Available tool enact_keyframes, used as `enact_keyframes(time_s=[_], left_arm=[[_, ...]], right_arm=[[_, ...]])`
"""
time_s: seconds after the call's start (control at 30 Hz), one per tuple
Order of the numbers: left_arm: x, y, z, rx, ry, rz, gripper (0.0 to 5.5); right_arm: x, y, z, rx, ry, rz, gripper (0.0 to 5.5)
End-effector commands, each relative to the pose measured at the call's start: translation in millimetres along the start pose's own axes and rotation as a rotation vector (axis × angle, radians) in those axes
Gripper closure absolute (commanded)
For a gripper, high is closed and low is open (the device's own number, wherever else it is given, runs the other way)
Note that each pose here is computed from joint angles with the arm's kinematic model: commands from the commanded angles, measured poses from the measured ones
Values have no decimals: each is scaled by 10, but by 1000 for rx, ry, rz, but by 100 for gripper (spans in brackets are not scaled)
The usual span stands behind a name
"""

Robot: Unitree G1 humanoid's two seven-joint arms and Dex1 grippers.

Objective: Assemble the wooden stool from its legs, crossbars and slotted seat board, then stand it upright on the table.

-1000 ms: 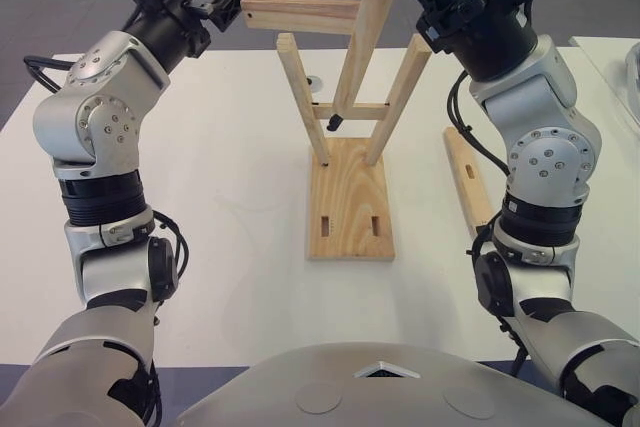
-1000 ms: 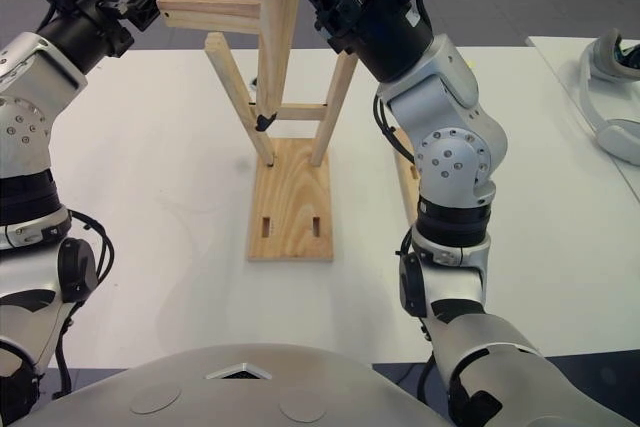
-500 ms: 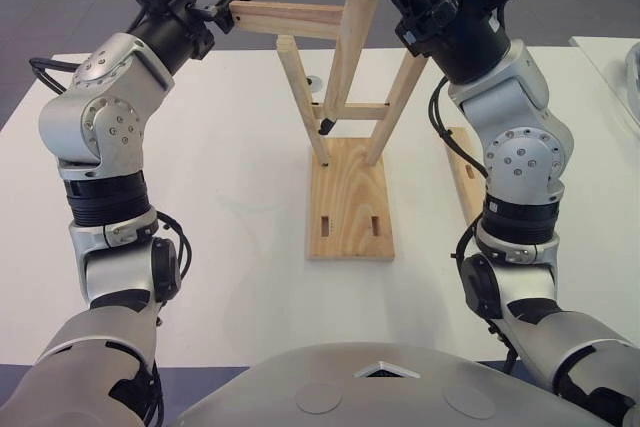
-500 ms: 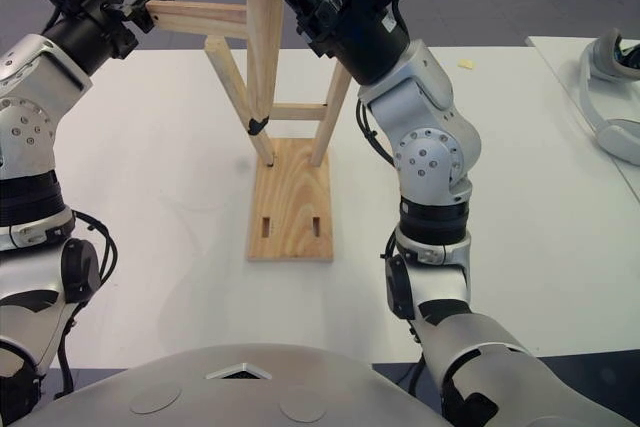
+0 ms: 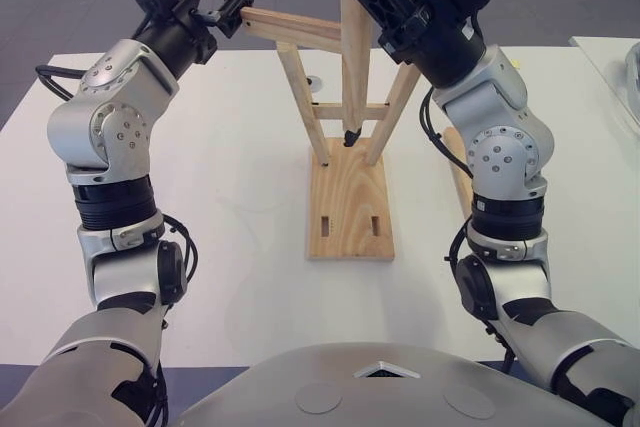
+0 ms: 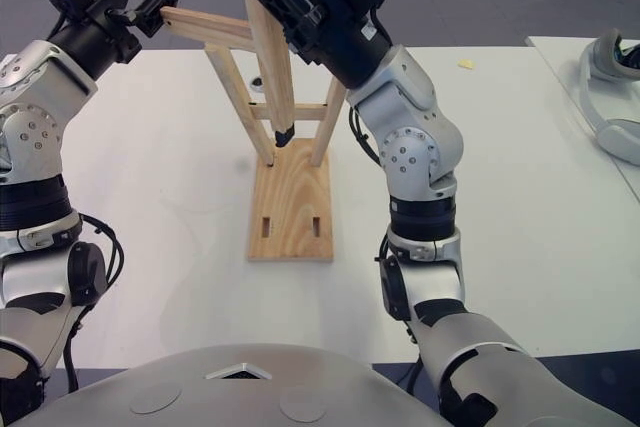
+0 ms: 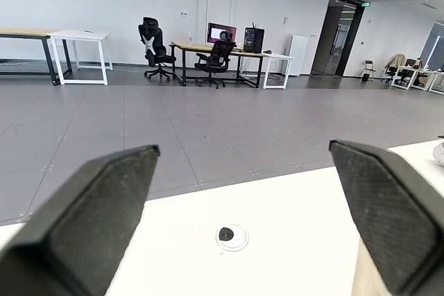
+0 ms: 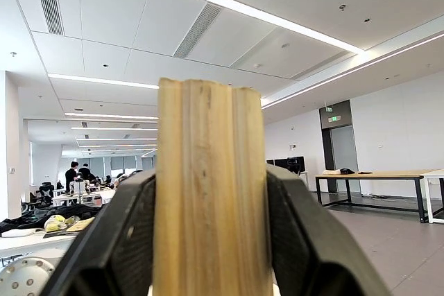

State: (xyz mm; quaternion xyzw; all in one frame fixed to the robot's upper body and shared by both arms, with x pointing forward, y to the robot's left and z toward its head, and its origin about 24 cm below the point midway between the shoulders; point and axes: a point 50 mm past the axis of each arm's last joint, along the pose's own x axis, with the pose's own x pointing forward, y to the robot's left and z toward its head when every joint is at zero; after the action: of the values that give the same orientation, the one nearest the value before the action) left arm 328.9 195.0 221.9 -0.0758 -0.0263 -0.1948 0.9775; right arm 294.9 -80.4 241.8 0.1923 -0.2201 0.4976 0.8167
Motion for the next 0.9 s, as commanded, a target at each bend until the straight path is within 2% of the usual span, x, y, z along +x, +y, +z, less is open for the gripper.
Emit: enact_keyframes(time_s=[0.03,0.27,0.47,0.6,0.73,0.9], left_arm=[[7,-65,37,8,-13,-29,96],[13,-52,37,10,-14,-23,96],[33,-76,26,8,-15,-30,96],[28,-71,21,11,-14,-27,96],[28,-69,36,15,-18,-25,96],[32,-77,28,18,-18,-24,96]], right_arm=[[68,11,43,-24,-19,8,345],[136,35,214,-28,-118,4,345],[137,24,233,-31,-128,-5,345],[136,27,199,-24,-118,-5,345],[111,39,4,3,-48,6,345],[110,22,-17,3,-43,0,345]])
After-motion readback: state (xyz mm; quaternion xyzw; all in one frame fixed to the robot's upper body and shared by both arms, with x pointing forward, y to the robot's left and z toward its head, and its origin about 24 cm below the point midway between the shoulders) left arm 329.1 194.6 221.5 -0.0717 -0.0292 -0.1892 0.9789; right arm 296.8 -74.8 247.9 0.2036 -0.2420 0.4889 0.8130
